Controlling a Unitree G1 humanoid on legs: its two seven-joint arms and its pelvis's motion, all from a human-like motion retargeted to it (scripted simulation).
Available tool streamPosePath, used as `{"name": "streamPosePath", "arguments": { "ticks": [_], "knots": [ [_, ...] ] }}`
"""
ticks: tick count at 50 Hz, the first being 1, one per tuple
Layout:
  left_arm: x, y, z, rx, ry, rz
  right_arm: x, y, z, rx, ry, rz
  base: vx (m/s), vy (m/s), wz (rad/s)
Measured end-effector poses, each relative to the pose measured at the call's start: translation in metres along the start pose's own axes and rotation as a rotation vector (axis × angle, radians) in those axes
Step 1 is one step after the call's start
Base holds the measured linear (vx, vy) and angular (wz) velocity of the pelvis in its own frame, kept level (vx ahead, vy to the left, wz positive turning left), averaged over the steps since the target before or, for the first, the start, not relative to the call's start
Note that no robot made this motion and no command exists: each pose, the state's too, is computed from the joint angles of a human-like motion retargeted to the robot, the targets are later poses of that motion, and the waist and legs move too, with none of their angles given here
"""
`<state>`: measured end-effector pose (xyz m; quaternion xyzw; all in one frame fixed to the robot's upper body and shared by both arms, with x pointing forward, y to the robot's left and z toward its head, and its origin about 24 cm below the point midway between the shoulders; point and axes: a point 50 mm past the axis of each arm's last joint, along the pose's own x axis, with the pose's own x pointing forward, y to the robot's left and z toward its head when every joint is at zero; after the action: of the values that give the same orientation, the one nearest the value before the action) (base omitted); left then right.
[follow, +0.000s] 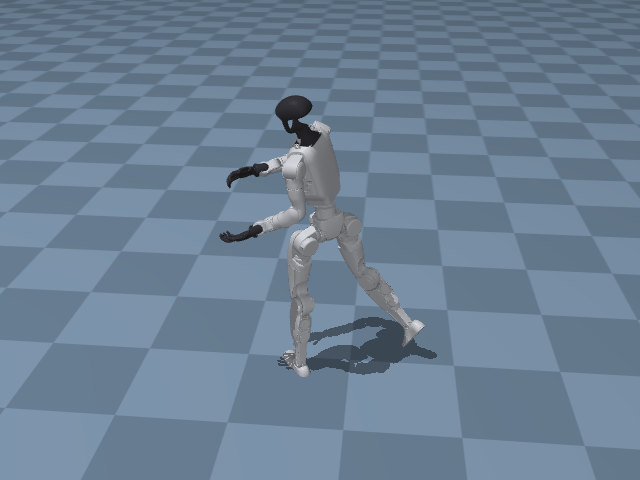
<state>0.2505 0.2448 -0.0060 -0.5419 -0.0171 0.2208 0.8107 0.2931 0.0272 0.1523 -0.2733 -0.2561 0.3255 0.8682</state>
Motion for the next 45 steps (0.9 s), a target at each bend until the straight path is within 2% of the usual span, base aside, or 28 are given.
{"name": "streamPosePath", "arguments": {
  "ticks": [8,10,12,16,20,23,28,30,32,33,37,40,43,45],
  "knots": [
    [-0.022,0.030,0.054,-0.098,-0.186,0.113,0.033,0.012,0.071,-0.110,-0.267,0.159,0.01,-0.01,0.07],
    [-0.030,0.039,0.074,0.115,-0.241,0.146,0.036,0.013,0.088,-0.152,-0.343,0.206,-0.04,-0.04,-0.51],
    [-0.038,0.046,0.080,-0.105,-0.322,0.304,0.036,0.016,0.097,-0.166,-0.368,0.224,-0.06,-0.05,-0.78],
    [-0.047,0.049,0.107,-0.168,-0.487,0.500,0.028,0.017,0.104,-0.204,-0.419,0.254,-0.09,-0.08,-1.03],
    [-0.038,0.025,0.146,-0.189,-0.677,0.506,0.012,0.009,0.093,-0.181,-0.416,0.257,-0.12,-0.12,-1.35],
    [-0.033,-0.007,0.186,-0.166,-0.850,0.443,-0.005,0.001,0.070,-0.088,-0.351,0.223,-0.13,-0.18,-1.71],
    [-0.036,-0.091,0.255,-0.116,-1.152,0.283,-0.058,-0.012,0.013,0.147,-0.135,0.082,-0.13,-0.25,-1.96],
    [-0.045,-0.126,0.279,0.123,-1.283,0.272,-0.084,-0.019,-0.010,0.197,-0.021,0.077,-0.12,-0.30,-1.86],
    [-0.064,-0.168,0.290,0.095,-1.405,0.158,-0.103,-0.026,-0.028,0.218,0.082,0.073,-0.11,-0.31,-1.70],
    [-0.072,-0.186,0.295,0.217,-1.484,0.157,-0.112,-0.032,-0.034,0.206,0.121,0.083,-0.11,-0.32,-1.59],
    [-0.109,-0.262,0.289,0.341,-1.720,-0.034,-0.123,-0.050,-0.038,0.165,0.164,0.077,-0.10,-0.31,-1.32],
    [-0.123,-0.309,0.285,0.500,-1.895,-0.026,-0.116,-0.058,-0.030,0.166,0.116,0.066,-0.09,-0.27,-1.00],
    [-0.096,-0.354,0.302,0.945,-1.919,0.232,-0.113,-0.066,-0.032,0.211,0.115,-0.005,-0.07,-0.23,-1.05],
    [-0.060,-0.376,0.312,1.458,-1.701,0.442,-0.120,-0.068,-0.043,0.261,0.165,-0.081,-0.06,-0.18,-1.40]
  ]
}}
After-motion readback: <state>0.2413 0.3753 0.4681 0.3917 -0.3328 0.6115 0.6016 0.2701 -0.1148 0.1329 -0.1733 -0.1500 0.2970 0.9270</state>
